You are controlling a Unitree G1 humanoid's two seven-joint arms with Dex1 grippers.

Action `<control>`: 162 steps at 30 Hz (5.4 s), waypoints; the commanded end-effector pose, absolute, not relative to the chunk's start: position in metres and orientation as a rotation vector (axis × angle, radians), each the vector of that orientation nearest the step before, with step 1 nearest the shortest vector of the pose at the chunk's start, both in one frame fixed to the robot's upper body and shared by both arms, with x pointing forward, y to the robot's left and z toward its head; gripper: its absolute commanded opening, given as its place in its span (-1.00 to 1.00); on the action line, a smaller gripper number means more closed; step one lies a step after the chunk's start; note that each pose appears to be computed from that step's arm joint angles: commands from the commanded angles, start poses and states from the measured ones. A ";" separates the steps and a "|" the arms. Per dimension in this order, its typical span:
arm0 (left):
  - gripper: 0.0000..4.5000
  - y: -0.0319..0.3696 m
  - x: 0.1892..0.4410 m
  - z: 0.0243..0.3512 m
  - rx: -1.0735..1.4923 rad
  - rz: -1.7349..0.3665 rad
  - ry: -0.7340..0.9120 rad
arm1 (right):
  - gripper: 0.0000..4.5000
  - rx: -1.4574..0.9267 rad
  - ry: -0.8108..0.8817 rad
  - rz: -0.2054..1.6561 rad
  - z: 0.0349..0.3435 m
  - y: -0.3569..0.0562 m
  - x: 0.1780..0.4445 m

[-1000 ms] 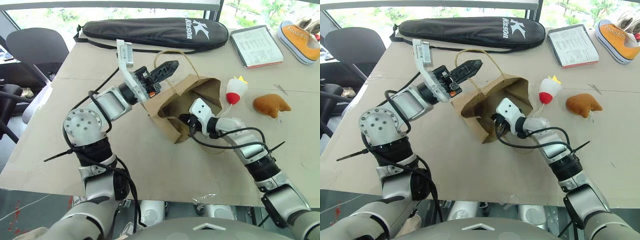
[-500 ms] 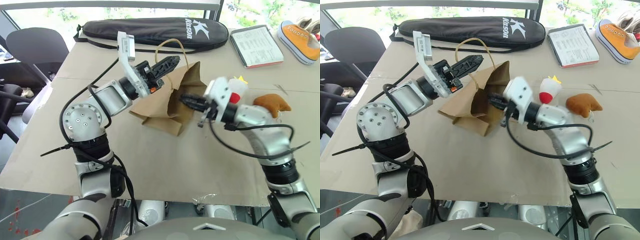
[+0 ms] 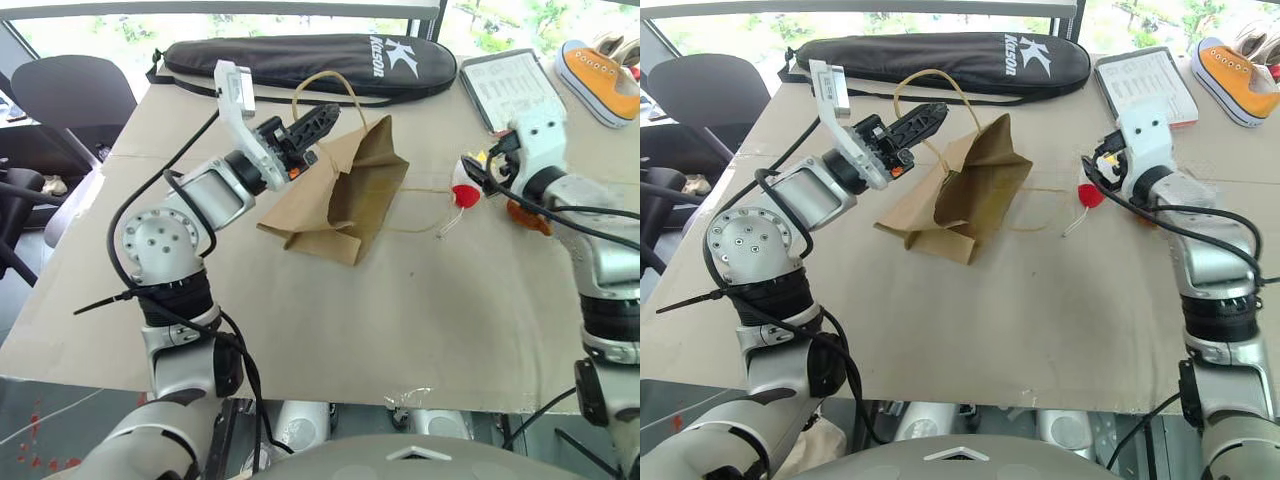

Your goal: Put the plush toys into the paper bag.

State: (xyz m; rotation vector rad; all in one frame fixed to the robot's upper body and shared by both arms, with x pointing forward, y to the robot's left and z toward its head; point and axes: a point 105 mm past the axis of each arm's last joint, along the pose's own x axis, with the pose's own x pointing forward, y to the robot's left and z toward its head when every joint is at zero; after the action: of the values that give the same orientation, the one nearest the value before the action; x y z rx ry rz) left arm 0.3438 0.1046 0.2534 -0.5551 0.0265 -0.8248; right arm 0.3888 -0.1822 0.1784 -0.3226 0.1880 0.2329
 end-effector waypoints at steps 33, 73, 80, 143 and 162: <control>-1.00 0.098 0.340 0.261 -0.648 -0.859 -0.035 | -0.98 0.707 -0.098 0.854 0.270 -0.041 0.321; -1.00 0.099 0.294 0.231 -0.624 -0.981 0.106 | 0.41 0.082 0.382 1.196 0.126 0.017 0.332; -1.00 0.109 0.295 0.232 -0.467 -0.993 0.048 | 0.41 0.019 0.237 1.059 0.165 -0.043 0.325; -1.00 0.072 0.293 0.277 -0.330 -1.297 -0.219 | -0.99 0.058 -0.235 0.571 0.296 -0.154 0.315; -1.00 0.092 0.288 0.242 -0.366 -1.135 -0.182 | -0.99 0.294 -0.012 0.864 0.245 -0.091 0.272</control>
State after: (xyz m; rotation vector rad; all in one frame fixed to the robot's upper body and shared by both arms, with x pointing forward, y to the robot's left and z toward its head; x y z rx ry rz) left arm 0.2959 0.0908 0.2264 -0.3655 -0.1085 -1.1243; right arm 0.2813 -0.0953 0.2398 0.3035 0.0239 0.8350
